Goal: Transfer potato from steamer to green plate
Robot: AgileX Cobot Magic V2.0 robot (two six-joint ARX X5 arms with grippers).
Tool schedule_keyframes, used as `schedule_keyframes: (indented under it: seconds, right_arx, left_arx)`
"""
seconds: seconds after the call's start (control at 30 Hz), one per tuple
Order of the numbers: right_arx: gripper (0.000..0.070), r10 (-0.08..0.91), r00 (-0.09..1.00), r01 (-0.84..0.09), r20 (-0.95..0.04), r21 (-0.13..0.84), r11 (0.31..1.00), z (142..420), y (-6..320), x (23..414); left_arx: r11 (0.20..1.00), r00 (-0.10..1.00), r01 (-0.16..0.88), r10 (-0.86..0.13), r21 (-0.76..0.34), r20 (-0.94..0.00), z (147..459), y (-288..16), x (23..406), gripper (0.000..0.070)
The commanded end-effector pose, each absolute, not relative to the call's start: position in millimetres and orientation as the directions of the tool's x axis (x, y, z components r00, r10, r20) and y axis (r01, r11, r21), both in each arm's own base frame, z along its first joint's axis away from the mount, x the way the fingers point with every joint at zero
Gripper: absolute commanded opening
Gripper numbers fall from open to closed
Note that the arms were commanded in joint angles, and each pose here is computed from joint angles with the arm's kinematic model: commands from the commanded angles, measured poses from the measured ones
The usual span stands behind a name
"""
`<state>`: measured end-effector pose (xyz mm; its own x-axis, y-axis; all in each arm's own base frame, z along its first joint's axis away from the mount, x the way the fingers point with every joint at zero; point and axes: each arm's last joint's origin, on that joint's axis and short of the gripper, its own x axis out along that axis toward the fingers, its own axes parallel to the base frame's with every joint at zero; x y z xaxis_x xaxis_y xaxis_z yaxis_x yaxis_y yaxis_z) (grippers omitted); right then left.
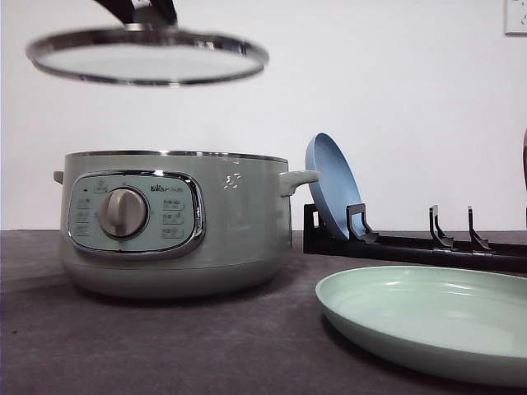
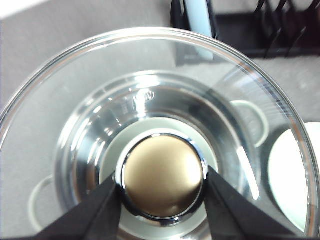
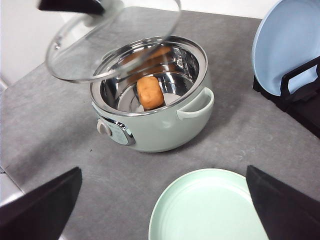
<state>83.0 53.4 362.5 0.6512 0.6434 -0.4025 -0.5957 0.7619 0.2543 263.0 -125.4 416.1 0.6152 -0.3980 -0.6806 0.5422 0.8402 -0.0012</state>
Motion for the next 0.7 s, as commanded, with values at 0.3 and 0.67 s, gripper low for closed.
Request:
schedule_keyframes:
  seconds: [0.3,0.67]
  right_arx:
    - [0.0664,0.651,0.650,-0.599,-0.393,0.263,0.756,364.9,54.3,83.5]
    - [0.0664,0.651,0.650,-0.599,-0.392,0.263,0.756,364.9,54.4,83.5]
  left_arx:
    - [0.850,0.712,0.526,-0.420,0.031,-0.564,452.7,-107.0,238.5,0.0011]
    - [0.927,0.763,0.374,-0.284,0.038,-0.581,452.0,-62.1,250.1,0.0013]
